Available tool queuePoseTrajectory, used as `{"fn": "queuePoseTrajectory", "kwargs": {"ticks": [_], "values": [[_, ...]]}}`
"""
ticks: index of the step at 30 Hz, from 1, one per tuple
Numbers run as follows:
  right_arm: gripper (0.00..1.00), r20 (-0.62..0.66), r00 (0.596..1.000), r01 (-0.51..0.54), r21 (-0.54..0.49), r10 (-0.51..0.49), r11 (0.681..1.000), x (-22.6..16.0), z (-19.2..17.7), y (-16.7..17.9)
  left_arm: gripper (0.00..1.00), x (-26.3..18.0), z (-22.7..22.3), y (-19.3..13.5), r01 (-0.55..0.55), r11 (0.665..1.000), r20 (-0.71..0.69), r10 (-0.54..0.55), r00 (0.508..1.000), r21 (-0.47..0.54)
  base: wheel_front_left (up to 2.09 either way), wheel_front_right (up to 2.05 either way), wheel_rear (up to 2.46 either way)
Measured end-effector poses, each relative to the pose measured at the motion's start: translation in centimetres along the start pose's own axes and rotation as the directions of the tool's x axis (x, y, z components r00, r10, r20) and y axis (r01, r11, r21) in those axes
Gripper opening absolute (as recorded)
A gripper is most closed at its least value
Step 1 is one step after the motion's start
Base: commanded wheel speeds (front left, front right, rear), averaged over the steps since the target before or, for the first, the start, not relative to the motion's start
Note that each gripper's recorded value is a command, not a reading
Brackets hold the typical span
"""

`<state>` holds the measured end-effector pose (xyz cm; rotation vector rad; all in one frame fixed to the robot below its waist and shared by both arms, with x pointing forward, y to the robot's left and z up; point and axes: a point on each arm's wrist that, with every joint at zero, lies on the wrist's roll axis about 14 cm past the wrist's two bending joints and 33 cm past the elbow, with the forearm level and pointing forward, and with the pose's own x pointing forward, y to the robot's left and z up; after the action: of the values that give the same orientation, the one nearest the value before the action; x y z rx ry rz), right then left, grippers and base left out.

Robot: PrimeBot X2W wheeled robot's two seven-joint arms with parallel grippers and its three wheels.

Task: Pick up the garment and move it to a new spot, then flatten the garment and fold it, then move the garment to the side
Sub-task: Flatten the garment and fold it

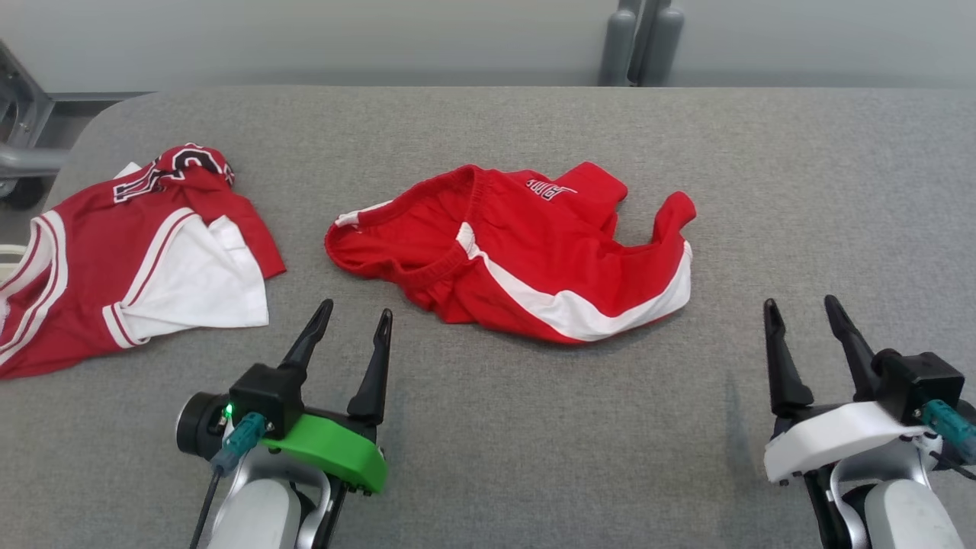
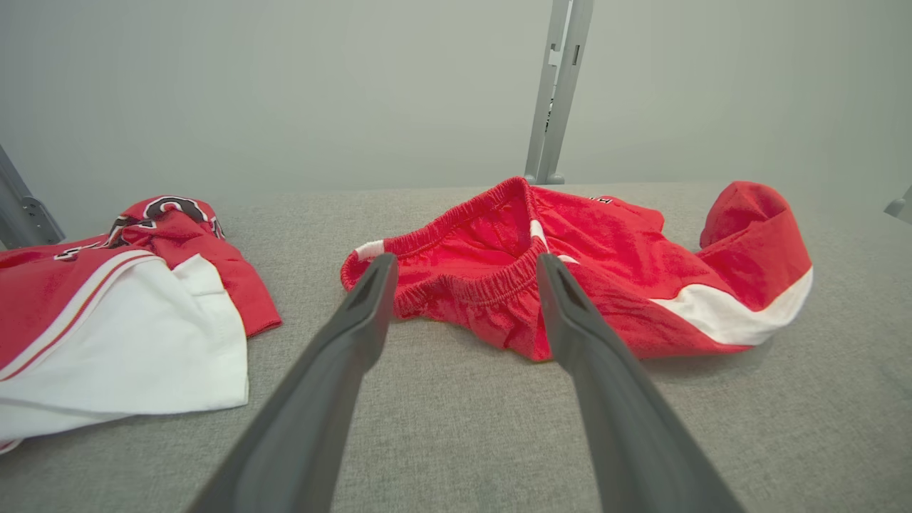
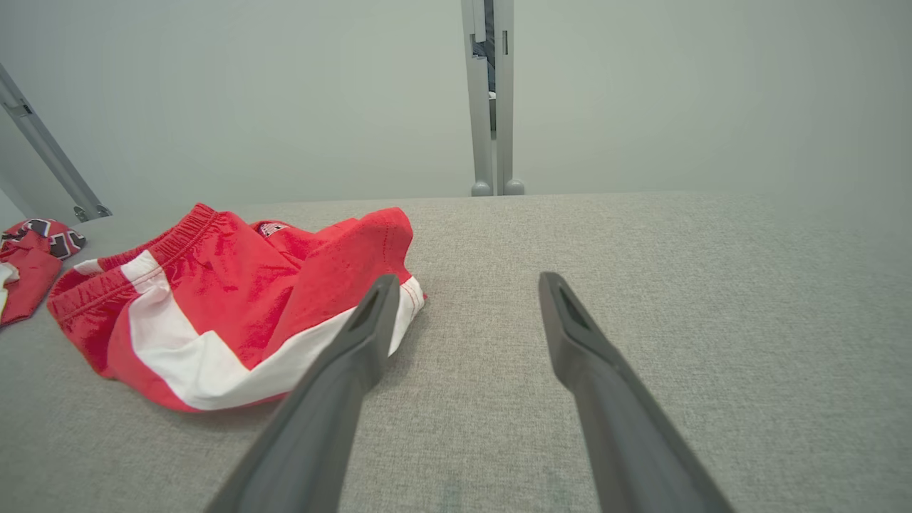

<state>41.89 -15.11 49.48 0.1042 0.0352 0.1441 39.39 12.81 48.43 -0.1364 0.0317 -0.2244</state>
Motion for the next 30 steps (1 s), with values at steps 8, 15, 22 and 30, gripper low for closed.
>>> {"fn": "queuePoseTrajectory", "kwargs": {"ticks": [8,15,22,30], "values": [[1.00,0.018,1.000,-0.008,0.014,0.008,1.000,-2.2,-0.2,0.5,1.00,4.7,-1.7,-1.8,0.109,0.994,-0.166,-0.105,0.981,0.014,0.00,0.00,0.00],[1.00,-0.009,0.999,0.036,0.043,-0.036,0.998,-3.4,-1.0,-0.7,1.00,8.3,-3.1,-3.2,0.169,0.986,-0.325,-0.156,0.933,0.011,0.00,0.00,0.00],[1.00,-0.052,0.993,0.111,0.039,-0.109,0.993,-4.5,-2.2,-3.0,1.00,10.7,-4.7,-5.1,0.194,0.981,-0.421,-0.185,0.888,-0.021,0.00,0.00,0.00],[1.00,-0.086,0.984,0.162,0.032,-0.159,0.986,-5.1,-3.4,-4.5,0.88,11.6,-7.2,-5.6,0.165,0.985,-0.506,-0.167,0.846,-0.048,0.00,0.00,0.00]]}}
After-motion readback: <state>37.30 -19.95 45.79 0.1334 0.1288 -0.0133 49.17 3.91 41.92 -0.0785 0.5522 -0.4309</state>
